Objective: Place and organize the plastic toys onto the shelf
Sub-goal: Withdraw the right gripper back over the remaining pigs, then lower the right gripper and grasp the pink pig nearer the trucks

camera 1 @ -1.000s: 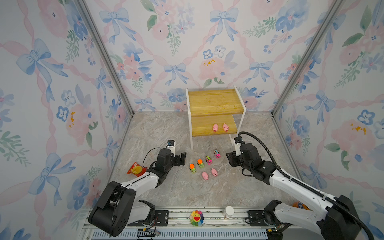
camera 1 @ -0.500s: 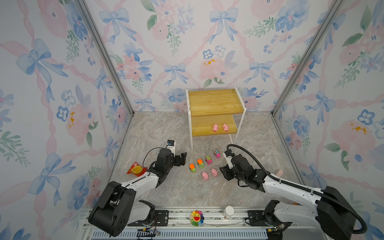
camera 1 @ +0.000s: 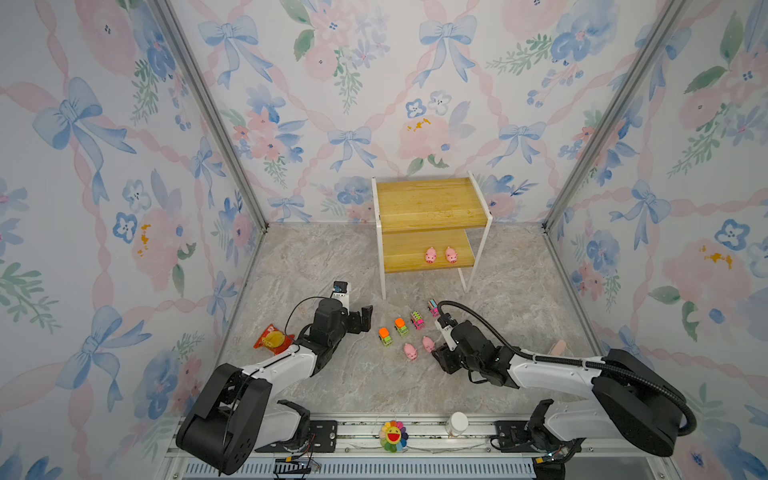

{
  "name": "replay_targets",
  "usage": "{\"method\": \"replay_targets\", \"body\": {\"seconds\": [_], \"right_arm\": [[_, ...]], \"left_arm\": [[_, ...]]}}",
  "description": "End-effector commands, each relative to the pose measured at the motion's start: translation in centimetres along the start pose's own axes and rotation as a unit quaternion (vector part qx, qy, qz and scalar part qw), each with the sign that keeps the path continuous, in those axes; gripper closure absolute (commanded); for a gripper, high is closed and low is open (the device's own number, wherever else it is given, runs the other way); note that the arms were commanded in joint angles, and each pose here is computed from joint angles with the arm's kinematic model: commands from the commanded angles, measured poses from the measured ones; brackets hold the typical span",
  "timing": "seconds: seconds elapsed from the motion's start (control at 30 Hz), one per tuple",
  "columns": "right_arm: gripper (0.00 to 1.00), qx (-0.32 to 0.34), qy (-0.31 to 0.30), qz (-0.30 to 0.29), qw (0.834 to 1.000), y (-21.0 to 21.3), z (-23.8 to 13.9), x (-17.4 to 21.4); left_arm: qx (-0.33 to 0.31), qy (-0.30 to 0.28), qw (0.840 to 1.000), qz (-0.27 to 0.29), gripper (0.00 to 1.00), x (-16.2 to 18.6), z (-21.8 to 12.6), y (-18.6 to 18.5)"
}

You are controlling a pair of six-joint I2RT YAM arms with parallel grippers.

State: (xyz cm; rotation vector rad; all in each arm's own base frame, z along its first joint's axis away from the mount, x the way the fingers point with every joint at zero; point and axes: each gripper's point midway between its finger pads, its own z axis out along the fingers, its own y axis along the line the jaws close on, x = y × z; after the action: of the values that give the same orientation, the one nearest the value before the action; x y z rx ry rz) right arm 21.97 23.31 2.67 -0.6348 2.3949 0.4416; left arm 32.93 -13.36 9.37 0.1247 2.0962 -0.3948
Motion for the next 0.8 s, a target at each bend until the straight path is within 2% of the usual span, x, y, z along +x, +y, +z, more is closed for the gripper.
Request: {"method": "replay_targets", "body": {"seconds": [0.0,0.63,0.77], "right_arm": [[0.48,-0.014,-0.014,-0.008,1.0,0.9,0.4,-0.8],[0.48,-0.032,-0.006,-0.001,0.999,1.9,2.3,-1.0],[0.54,-0.021,0.0,0.001,1.0,1.4,2.5,-0.5]], "left_arm": [[-0.004,-0.002,1.0,-0.01,0.02,0.2,-0.3,0.2],[-0.005,0.0,1.0,-0.007,0.02,0.2,-0.2,0.1],[-0.006,0.003,1.0,-0.008,0.02,0.4,-0.1,0.2]]}}
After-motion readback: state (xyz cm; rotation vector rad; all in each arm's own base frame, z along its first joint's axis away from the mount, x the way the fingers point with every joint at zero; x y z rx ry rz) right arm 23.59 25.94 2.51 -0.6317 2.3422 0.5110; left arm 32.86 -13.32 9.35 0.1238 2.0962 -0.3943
